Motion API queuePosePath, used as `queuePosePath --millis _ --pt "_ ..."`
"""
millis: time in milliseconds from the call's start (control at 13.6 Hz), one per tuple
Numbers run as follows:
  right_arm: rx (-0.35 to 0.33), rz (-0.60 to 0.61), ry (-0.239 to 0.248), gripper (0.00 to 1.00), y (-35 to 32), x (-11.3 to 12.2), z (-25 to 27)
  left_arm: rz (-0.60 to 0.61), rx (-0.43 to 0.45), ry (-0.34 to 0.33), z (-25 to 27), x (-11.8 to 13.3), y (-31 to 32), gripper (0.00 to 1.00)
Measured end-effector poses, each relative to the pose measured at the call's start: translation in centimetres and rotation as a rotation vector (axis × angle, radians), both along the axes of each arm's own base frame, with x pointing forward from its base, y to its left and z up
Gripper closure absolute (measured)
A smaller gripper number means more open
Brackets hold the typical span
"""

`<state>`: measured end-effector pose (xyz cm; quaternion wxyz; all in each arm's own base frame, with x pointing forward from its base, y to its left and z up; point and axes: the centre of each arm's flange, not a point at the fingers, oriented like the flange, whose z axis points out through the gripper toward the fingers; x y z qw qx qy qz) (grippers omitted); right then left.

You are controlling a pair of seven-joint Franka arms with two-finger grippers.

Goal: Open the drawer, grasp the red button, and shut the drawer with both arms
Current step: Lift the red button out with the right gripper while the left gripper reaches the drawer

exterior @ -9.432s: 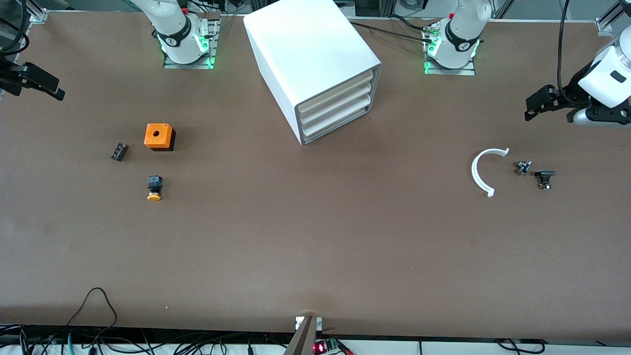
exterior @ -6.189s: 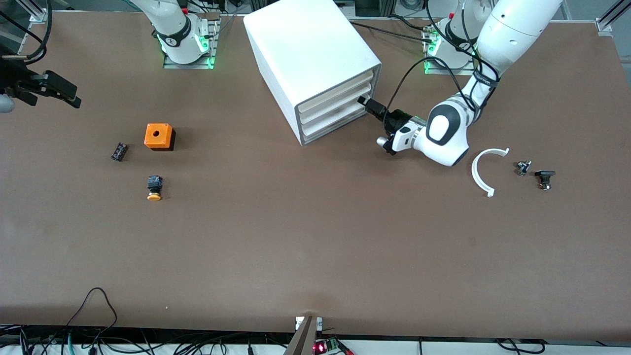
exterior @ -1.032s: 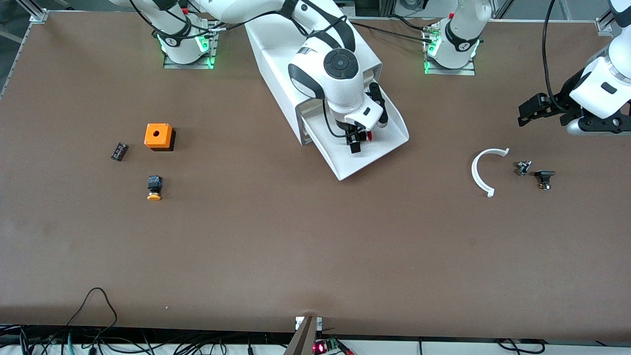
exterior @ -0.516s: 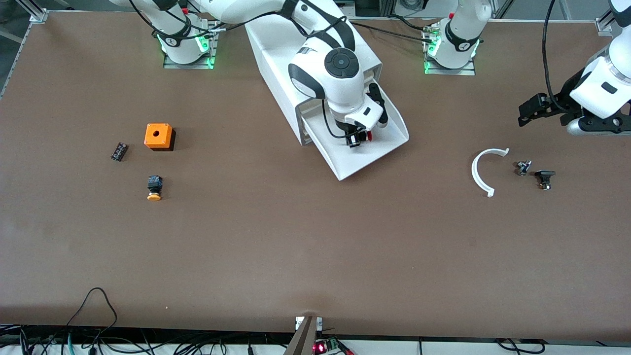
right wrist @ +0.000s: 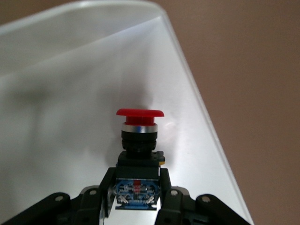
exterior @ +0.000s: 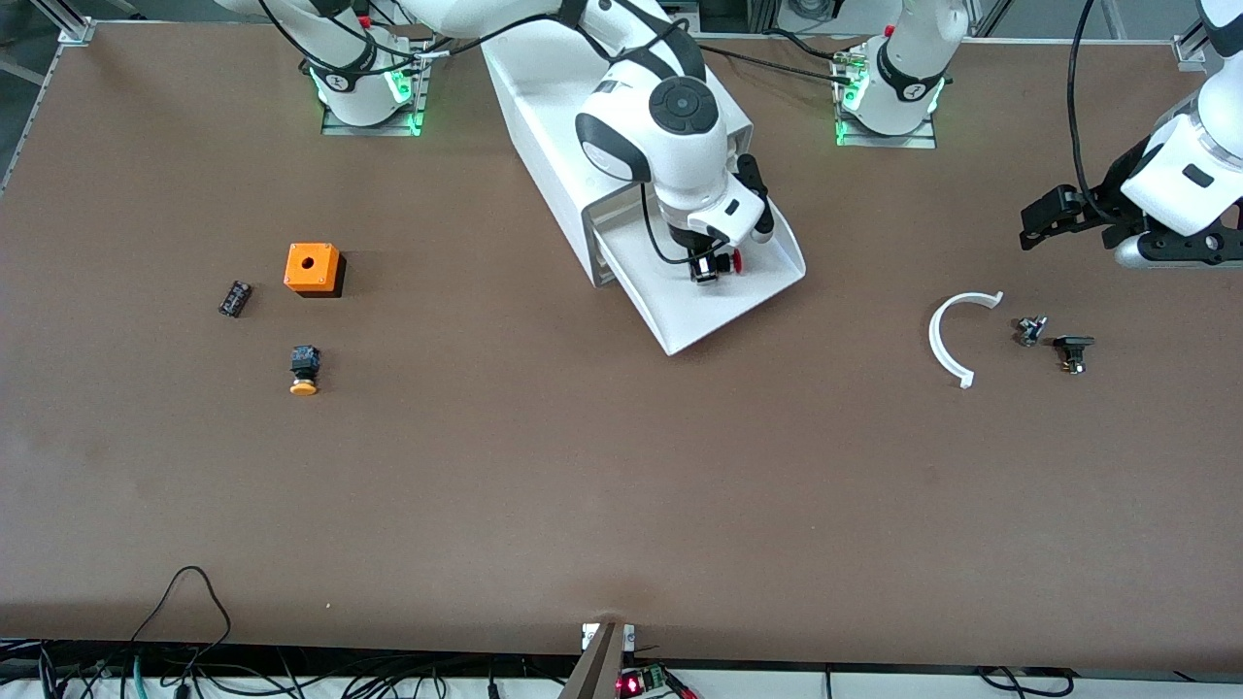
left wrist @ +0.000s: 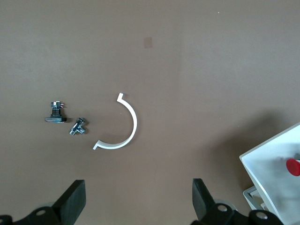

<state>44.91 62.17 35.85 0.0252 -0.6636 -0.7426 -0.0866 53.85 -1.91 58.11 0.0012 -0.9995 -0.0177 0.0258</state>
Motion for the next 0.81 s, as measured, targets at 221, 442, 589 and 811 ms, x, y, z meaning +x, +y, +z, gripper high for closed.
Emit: queuePosePath --millis 221,442,589,811 --pt "0.037 -0.197 -0.084 0.59 -3.2 3.8 6.0 0.000 -0.001 0.016 -0.9 0.4 0.0 0.00" --pt "0.051 -0.441 -0.126 0.59 -10.8 10.3 9.9 0.005 -0.004 0.068 -3.6 1.4 0.4 0.00" --pt "0.066 -0.631 -0.086 0.59 -16.8 13.9 10.6 0.012 -0.006 0.123 -6.5 2.1 0.8 0.00" --pt "0.056 -0.932 0.018 0.59 -25.7 16.8 9.2 0.062 -0.006 0.138 -10.1 3.6 1.1 0.00"
